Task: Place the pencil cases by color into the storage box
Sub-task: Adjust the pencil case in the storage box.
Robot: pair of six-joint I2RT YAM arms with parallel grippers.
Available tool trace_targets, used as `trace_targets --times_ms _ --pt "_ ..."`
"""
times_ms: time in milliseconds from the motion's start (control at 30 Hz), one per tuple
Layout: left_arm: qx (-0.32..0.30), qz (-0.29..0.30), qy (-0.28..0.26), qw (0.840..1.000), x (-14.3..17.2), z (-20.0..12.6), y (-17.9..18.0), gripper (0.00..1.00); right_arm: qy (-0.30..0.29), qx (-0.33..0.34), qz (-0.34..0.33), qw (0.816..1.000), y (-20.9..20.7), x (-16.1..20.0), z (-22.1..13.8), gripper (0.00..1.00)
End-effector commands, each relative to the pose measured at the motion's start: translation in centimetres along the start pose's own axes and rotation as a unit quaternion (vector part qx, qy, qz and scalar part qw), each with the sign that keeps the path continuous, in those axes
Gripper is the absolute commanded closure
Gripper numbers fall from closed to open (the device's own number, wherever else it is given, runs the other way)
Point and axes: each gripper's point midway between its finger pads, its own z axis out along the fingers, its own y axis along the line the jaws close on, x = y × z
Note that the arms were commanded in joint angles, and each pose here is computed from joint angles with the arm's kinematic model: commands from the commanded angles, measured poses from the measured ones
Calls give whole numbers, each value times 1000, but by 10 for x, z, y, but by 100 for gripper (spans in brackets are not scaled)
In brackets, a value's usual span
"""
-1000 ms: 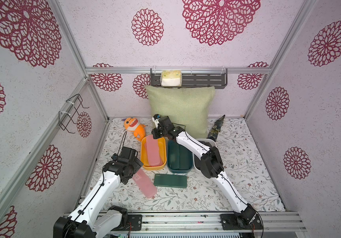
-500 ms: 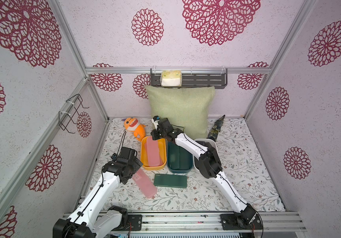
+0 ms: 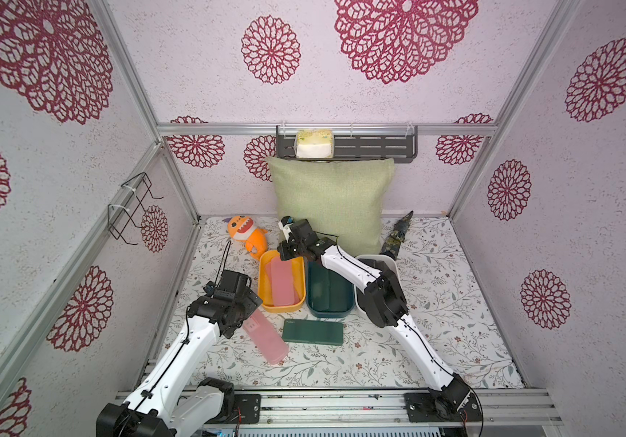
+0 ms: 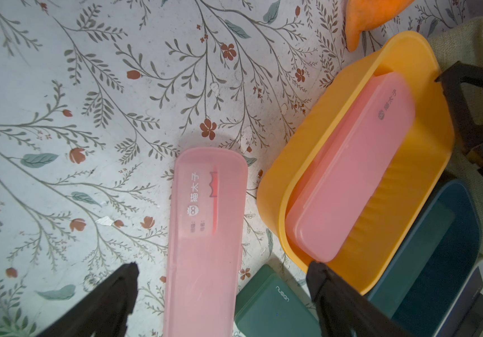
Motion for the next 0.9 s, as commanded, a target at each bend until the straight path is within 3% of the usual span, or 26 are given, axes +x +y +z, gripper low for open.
trace_targets --times_ms 0,300,533,733,867 --pt "-18 -4 25 1000 11 0 12 2 -36 -25 -24 999 26 -40 -41 100" --pt "-29 -22 57 998 42 6 23 3 -118 -63 -67 989 59 -58 -132 100" --pt "-53 -32 81 995 65 21 25 3 -152 -55 -89 983 59 -41 -192 100" --pt "-118 -30 83 989 71 29 32 3 -141 -53 -92 984 49 -16 -211 69" --pt "-130 -24 79 988 71 35 23 3 -137 -55 -91 985 43 -7 -216 61"
